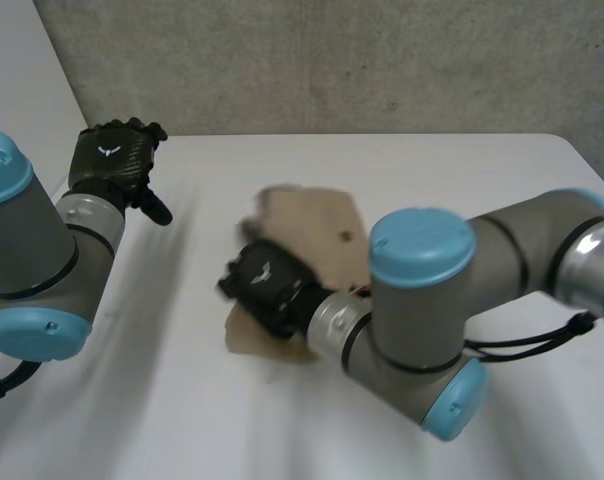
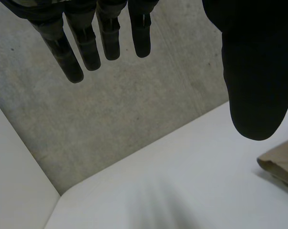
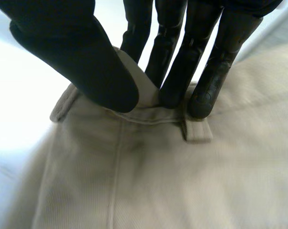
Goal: Fold the shorts.
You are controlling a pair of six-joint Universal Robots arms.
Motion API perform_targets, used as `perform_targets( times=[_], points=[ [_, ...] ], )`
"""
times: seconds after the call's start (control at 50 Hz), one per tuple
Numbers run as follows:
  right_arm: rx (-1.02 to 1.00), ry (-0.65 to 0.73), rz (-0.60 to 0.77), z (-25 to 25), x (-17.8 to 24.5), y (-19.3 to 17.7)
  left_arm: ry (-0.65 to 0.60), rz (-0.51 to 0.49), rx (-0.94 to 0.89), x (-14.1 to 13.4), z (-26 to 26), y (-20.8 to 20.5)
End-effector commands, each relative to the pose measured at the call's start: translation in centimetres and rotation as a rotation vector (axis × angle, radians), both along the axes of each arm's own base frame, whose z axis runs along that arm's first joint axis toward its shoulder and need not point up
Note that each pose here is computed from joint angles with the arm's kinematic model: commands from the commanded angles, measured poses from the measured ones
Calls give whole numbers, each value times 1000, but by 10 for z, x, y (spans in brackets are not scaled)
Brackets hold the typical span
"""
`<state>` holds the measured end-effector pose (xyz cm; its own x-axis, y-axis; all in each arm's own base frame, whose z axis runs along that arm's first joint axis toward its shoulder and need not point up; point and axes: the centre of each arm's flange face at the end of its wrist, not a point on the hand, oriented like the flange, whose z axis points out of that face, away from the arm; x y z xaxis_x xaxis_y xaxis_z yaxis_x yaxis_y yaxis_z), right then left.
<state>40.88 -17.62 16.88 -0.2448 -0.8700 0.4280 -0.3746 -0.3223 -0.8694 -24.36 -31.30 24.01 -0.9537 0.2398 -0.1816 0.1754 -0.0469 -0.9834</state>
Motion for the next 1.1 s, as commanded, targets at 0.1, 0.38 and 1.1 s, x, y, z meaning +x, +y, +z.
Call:
perform_targets(
  times=[0.1, 0.38, 1.1],
  points=[
    [-7, -195, -128, 59, -8, -24, 24, -23, -57, -14, 17, -6],
    [272, -207, -483, 16, -43, -94, -70, -220, 164, -86, -47, 57],
    [21, -342, -708, 114, -92, -112, -9, -134, -14, -51, 54, 57]
  ],
)
